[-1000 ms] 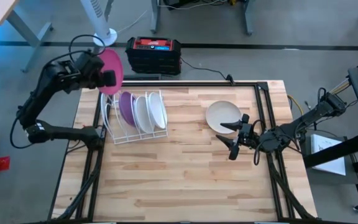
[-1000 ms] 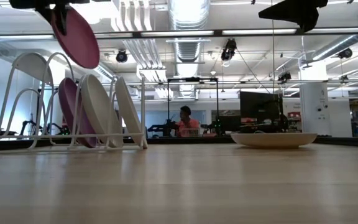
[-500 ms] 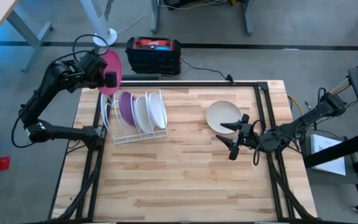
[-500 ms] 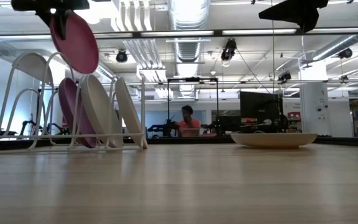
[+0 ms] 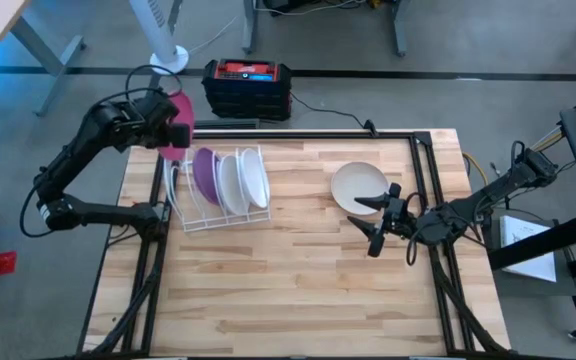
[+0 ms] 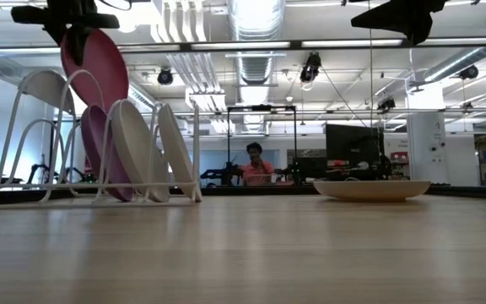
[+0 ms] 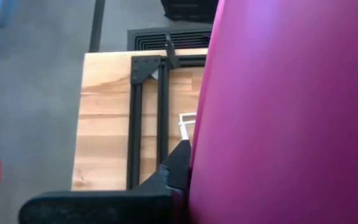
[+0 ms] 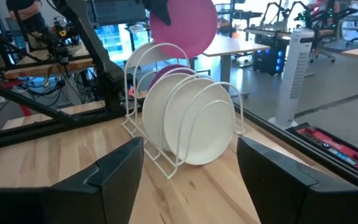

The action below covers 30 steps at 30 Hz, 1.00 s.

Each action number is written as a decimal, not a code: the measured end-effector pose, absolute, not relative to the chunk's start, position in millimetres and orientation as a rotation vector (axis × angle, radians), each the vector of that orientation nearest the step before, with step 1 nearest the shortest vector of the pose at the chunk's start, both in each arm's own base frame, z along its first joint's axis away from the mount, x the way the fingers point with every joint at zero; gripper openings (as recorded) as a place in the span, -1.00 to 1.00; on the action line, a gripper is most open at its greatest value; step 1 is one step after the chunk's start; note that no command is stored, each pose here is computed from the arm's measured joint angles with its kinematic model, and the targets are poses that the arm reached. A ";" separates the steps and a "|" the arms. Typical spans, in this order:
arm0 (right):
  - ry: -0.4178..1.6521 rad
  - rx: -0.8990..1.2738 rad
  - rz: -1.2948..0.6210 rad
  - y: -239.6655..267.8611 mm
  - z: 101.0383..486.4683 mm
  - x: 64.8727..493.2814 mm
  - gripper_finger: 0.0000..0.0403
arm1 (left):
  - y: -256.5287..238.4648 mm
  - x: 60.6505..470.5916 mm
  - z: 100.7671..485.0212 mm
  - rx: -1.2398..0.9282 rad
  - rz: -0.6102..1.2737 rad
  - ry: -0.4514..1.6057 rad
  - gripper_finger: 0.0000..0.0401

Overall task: Sort dishes
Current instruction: Put the pink plate into the white dish rack

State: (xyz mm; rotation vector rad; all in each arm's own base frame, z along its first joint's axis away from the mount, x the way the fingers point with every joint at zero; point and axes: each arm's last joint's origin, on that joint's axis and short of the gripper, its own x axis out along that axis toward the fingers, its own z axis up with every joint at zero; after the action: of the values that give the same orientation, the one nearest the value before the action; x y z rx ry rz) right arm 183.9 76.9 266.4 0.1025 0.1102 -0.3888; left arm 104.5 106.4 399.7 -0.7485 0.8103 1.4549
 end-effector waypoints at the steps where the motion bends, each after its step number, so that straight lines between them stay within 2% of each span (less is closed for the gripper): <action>1: 0.110 0.102 -0.389 76.8 266.3 183.9 0.24 | 106.2 104.6 399.2 -0.757 1.449 0.811 -0.88; 19: 0.110 0.103 -0.390 76.7 266.3 184.0 0.21 | 99.2 117.8 364.6 -0.877 1.402 0.919 -0.87; 30: 0.110 0.103 -0.390 76.7 266.3 183.9 0.22 | 83.8 129.9 353.9 -0.775 1.449 0.896 -0.86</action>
State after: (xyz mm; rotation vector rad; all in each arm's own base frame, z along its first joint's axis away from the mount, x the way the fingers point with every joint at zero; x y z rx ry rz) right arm 183.9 76.7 266.3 0.1035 0.1102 -0.3897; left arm 129.9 83.8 353.9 -0.7748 0.8955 1.4490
